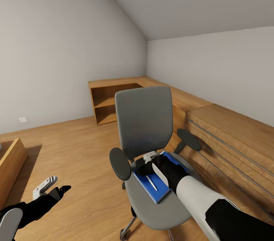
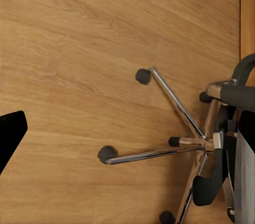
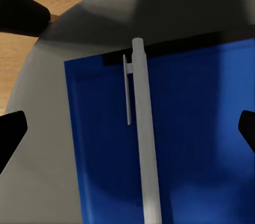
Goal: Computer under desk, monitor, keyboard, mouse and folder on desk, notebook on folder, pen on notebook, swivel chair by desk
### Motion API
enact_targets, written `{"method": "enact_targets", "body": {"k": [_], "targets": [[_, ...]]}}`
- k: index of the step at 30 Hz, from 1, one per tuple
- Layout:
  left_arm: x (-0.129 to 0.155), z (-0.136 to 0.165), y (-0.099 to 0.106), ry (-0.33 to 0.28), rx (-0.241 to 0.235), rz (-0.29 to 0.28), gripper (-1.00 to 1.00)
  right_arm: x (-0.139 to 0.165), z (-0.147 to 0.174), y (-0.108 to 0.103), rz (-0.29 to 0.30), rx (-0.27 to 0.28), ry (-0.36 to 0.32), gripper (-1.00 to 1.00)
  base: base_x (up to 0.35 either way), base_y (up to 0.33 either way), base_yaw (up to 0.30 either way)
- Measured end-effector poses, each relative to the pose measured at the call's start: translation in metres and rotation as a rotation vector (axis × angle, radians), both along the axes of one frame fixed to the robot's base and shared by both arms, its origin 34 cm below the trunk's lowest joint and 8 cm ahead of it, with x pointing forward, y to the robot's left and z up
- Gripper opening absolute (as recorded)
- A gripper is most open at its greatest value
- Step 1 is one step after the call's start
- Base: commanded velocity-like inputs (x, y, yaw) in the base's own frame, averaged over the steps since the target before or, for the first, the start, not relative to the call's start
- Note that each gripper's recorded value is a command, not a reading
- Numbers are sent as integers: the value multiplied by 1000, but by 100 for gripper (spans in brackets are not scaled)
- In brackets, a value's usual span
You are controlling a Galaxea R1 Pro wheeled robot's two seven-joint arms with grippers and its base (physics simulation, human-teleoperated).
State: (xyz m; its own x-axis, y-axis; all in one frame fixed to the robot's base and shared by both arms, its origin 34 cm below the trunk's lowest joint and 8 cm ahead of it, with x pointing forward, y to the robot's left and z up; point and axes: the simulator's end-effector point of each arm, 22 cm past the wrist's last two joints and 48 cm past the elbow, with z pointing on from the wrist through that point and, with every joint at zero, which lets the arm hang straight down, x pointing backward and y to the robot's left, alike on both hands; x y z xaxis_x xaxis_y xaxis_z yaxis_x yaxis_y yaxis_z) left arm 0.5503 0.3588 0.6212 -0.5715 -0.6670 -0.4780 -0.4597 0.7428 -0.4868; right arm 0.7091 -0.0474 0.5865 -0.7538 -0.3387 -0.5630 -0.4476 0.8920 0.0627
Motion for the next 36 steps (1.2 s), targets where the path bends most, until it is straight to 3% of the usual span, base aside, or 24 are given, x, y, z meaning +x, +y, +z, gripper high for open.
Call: {"method": "enact_targets", "body": {"k": [36], "targets": [[-2,-9,0,1,0,-1,100,-1,-9,-4,-6,-10,0,100,0,0,0]]}}
